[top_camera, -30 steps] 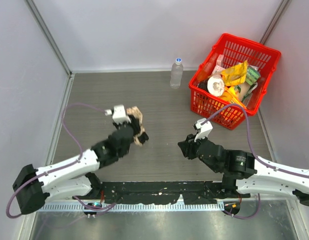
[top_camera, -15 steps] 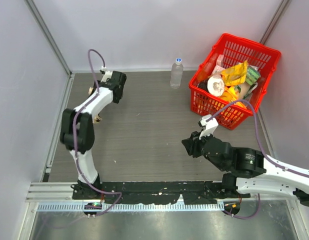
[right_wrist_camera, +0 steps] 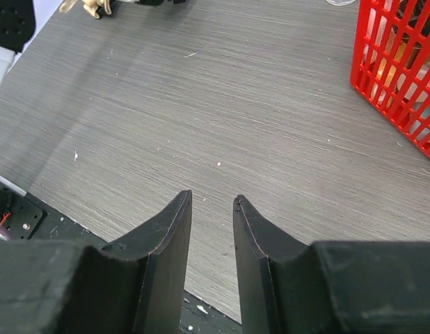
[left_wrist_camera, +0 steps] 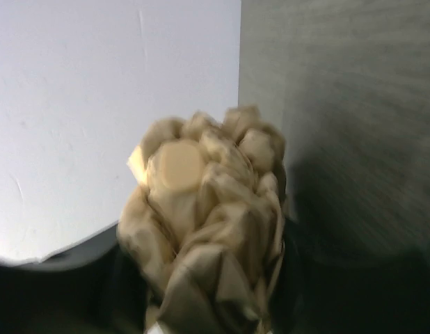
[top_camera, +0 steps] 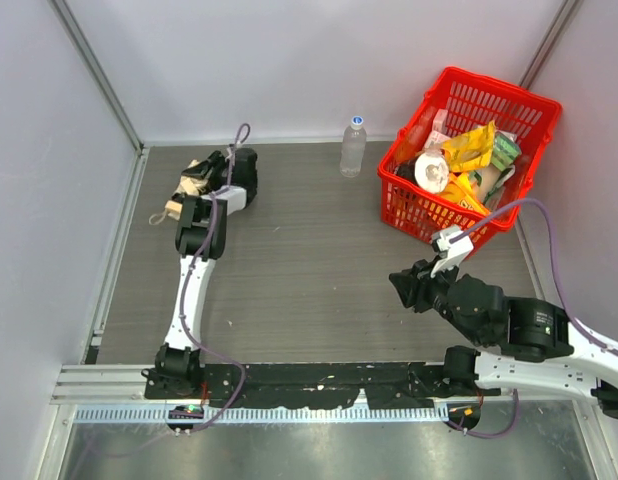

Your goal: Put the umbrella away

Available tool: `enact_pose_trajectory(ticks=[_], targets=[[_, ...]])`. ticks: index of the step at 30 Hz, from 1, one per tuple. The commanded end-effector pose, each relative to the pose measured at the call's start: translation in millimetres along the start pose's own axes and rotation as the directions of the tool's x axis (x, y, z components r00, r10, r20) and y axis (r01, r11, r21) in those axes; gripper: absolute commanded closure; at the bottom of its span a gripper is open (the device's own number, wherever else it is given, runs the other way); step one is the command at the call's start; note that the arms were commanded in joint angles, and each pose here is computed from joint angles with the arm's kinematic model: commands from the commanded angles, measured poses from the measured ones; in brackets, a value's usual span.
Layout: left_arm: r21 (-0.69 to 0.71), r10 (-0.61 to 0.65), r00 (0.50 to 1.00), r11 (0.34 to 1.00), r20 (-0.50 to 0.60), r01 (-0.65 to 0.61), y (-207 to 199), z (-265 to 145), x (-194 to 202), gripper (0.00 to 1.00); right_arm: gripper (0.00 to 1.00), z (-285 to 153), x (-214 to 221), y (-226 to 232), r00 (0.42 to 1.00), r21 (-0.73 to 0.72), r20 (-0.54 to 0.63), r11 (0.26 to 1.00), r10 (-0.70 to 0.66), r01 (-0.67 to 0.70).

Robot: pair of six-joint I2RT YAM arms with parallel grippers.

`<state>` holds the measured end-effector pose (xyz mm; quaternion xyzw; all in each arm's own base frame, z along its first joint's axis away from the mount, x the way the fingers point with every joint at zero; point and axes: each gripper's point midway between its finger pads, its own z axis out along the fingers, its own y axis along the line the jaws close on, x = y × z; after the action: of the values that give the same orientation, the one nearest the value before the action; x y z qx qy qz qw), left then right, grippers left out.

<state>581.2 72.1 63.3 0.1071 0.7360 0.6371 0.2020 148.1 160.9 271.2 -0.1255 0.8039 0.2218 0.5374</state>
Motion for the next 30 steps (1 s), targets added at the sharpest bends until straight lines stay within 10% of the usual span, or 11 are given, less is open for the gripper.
enact_pose_trajectory(ticks=[1, 3, 7, 11, 19, 23, 30], targets=[[-0.044, -0.039, 0.999, 0.998, -0.023, 0.038, 42.1, -29.7, -15.8, 0.29, 0.64, -1.6, -9.6, -4.1, 1.0, 0.024, 0.025, 1.0, -0.004, 0.004], [0.074, -0.121, 0.993, 0.99, 0.015, 0.119, 30.4, -42.4, -19.2, 0.01, 0.64, 1.4, -5.9, -1.0, 1.0, 0.021, 0.008, 1.0, -0.013, 0.013], [0.457, -0.268, 0.963, 0.856, -0.006, 0.241, 34.2, -82.4, -23.7, 0.0, 0.64, 6.2, -3.6, 6.9, 1.0, 0.001, -0.003, 1.0, -0.018, 0.018], [0.792, -0.419, 0.905, 0.53, -0.067, 0.304, 57.2, -155.4, -24.5, 0.0, 0.64, 9.1, -4.1, 14.8, 1.0, -0.033, 0.013, 0.999, 0.012, -0.011], [0.957, -0.455, 0.875, 0.141, -0.164, 0.252, 92.3, -241.4, 2.1, 0.02, 0.64, 5.1, -8.9, 22.5, 0.998, -0.074, 0.016, 0.995, 0.062, -0.061], [0.935, -0.602, 0.74, -0.032, -0.3, 0.352, 128.4, -238.7, -2.2, 0.19, 0.65, 9.7, -1.5, 26.2, 0.998, -0.066, -0.02, 0.996, 0.058, -0.06], [0.703, -0.691, 0.356, -0.311, -0.63, 0.64, 152.7, -139.8, -30.7, 0.67, 0.65, 6.9, -2.4, 33.3, 0.995, -0.098, -0.032, 0.99, 0.098, -0.1]])
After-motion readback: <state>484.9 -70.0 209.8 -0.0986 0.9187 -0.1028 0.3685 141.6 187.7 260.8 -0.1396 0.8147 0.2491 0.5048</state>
